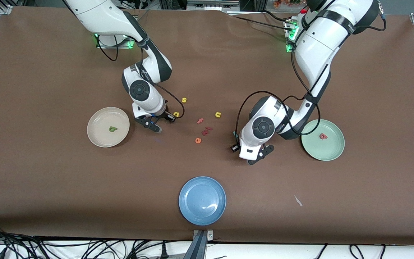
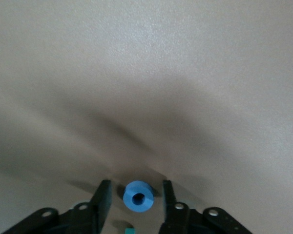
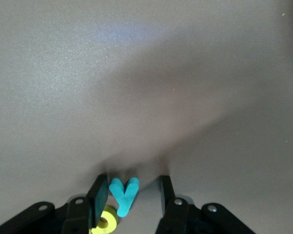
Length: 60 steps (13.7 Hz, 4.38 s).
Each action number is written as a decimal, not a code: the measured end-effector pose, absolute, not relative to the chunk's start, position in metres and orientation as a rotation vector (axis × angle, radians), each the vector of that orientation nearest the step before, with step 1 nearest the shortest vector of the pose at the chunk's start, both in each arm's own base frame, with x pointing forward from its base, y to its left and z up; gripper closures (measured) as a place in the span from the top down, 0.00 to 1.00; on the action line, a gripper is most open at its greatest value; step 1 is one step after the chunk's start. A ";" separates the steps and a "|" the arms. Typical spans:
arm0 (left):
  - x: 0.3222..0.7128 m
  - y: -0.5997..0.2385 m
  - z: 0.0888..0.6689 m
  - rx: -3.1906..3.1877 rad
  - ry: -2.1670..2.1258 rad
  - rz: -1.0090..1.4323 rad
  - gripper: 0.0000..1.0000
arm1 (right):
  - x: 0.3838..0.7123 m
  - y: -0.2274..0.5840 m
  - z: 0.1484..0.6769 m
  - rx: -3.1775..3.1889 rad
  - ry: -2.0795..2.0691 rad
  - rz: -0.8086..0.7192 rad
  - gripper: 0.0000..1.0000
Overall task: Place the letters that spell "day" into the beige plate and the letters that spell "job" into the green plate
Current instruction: 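Grasp the cyan y with the right gripper while the left grasps blue o, then drop the cyan y on beige plate while the left gripper drops blue o, then grasp the yellow d with the right gripper while the left grasps cyan letter, then drop the yellow d on beige plate while the left gripper drops cyan letter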
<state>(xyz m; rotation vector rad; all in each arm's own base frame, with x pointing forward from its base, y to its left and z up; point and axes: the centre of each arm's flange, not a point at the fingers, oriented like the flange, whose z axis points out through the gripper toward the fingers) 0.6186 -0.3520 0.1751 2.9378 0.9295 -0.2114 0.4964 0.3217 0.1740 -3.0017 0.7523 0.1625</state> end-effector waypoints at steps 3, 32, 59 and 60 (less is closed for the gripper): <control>0.618 -0.353 0.175 2.938 0.928 -0.211 0.31 | 0.496 0.322 0.175 -3.002 0.750 0.161 0.34; 0.654 -0.094 0.302 3.000 0.630 -0.582 0.99 | 0.560 0.146 0.246 -3.158 0.150 0.322 1.00; 0.590 -0.364 0.173 2.955 0.920 -0.316 0.28 | 0.483 0.358 0.182 -3.028 0.331 0.159 0.28; 0.590 -0.364 0.173 2.955 0.920 -0.316 0.14 | 0.485 0.355 0.186 -3.038 0.327 0.165 0.28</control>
